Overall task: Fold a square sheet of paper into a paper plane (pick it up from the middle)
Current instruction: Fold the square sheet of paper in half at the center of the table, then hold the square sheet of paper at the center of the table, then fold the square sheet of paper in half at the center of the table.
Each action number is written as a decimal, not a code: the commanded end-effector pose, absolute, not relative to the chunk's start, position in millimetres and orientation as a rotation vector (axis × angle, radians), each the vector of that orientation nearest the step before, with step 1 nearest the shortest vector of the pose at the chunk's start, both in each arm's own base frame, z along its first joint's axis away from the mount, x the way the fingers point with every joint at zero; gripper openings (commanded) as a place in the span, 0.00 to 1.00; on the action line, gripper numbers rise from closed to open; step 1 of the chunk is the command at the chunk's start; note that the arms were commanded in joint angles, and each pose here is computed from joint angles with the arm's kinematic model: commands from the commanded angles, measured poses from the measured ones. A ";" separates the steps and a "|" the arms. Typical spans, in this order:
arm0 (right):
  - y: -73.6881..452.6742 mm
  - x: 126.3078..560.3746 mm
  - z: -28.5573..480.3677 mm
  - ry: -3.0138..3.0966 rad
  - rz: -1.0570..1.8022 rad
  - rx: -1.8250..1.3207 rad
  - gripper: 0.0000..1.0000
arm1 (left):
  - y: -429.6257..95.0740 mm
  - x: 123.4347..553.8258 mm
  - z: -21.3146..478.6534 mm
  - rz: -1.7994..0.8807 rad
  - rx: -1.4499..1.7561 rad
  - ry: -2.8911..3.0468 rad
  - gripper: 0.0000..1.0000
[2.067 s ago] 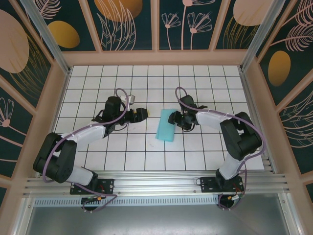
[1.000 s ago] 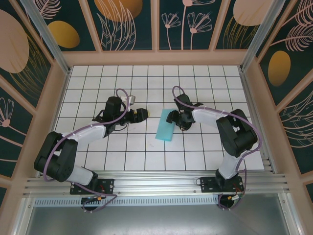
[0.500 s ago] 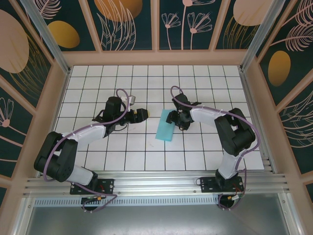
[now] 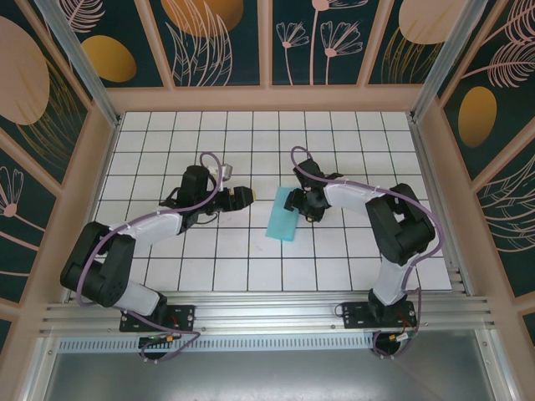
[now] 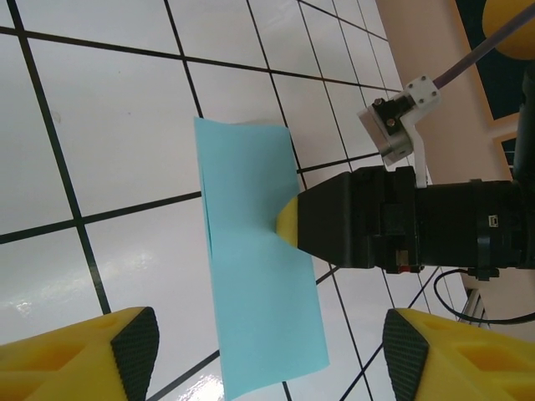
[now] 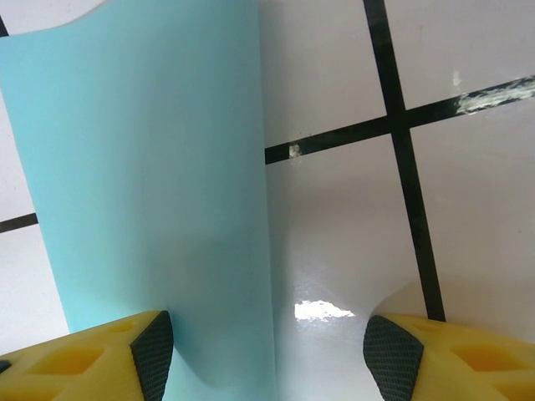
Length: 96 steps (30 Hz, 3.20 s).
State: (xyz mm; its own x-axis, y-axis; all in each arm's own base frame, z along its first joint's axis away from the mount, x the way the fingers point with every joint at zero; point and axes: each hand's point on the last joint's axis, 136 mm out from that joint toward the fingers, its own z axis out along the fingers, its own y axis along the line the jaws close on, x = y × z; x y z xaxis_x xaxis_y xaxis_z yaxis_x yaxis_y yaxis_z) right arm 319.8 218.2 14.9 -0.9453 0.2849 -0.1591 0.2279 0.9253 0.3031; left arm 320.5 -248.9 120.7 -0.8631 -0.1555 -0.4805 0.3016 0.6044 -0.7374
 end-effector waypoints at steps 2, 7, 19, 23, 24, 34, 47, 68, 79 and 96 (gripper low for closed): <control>203.0 295.7 -41.1 3.001 0.261 0.418 0.69 | -264.8 327.1 121.8 -1.236 0.115 2.336 0.60; 200.2 293.8 -43.5 3.004 0.246 0.429 0.69 | -289.7 336.7 104.4 -1.195 0.086 2.417 0.35; 196.0 288.3 -47.3 3.017 0.217 0.428 0.69 | -330.9 346.2 69.2 -1.170 0.070 2.532 0.07; 195.3 285.8 -48.1 3.021 0.214 0.427 0.69 | -334.6 346.5 57.9 -1.150 0.069 2.565 0.00; 194.7 286.1 -48.6 3.019 0.210 0.428 0.69 | -336.2 347.5 56.2 -1.152 0.072 2.571 0.00; 194.5 283.7 -52.3 3.027 0.210 0.437 0.69 | -338.5 348.8 34.1 -1.096 0.060 2.638 0.00; 195.0 283.9 -52.8 3.031 0.198 0.429 0.70 | -336.6 345.6 8.6 -1.039 0.063 2.714 0.00; 223.2 330.2 29.4 2.828 0.389 0.357 0.77 | -321.5 334.3 -20.3 -0.904 0.059 2.810 0.00; 236.7 320.9 84.5 2.624 0.845 0.372 0.38 | -320.4 332.7 -23.5 -0.894 0.067 2.820 0.00; 256.0 311.2 80.6 2.567 1.212 0.362 0.07 | -319.7 330.5 -26.7 -0.890 0.075 2.835 0.00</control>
